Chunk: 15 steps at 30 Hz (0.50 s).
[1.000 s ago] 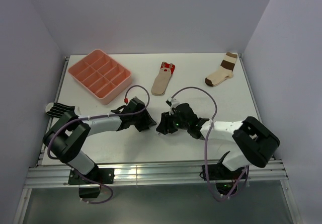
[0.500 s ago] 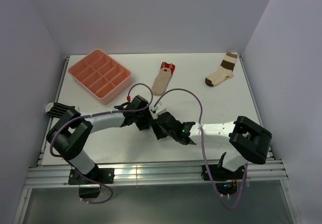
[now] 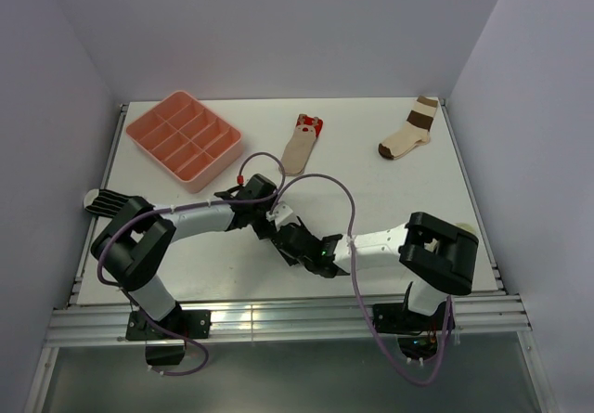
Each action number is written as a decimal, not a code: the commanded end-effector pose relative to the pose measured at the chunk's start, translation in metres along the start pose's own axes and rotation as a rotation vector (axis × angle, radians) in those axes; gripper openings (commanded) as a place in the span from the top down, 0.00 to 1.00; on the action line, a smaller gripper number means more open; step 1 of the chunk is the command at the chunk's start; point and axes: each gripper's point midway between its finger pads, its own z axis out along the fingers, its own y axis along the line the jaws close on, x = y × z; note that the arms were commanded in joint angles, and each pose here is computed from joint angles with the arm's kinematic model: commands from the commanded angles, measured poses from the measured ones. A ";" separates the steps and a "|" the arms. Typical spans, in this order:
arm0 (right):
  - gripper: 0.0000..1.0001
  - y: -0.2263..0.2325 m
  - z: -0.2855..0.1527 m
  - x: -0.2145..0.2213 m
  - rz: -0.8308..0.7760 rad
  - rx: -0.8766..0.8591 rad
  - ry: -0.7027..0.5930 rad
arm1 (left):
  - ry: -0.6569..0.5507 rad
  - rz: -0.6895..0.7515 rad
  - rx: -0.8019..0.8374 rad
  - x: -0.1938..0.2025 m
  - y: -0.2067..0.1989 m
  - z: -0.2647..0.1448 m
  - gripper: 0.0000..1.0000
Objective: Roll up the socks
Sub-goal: Roll the sock at the center of the board.
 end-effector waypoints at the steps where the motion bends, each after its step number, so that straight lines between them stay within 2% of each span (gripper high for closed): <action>1: 0.47 0.000 0.002 -0.018 -0.003 0.047 -0.054 | 0.043 0.048 -0.195 0.015 0.052 0.008 0.51; 8: 0.45 0.002 0.006 -0.020 0.023 0.059 -0.060 | 0.052 0.048 -0.208 0.018 0.054 0.010 0.51; 10: 0.47 0.001 0.008 -0.018 0.028 0.067 -0.057 | 0.053 0.049 -0.209 0.019 0.054 0.010 0.51; 12: 0.53 0.002 0.010 -0.014 0.041 0.067 -0.053 | 0.054 0.047 -0.211 0.019 0.054 0.010 0.51; 13: 0.62 0.002 0.011 -0.011 0.044 0.061 -0.049 | 0.052 0.044 -0.207 0.018 0.053 0.010 0.51; 15: 0.72 0.002 0.011 -0.005 0.057 0.055 -0.045 | 0.050 0.046 -0.201 0.019 0.052 0.009 0.50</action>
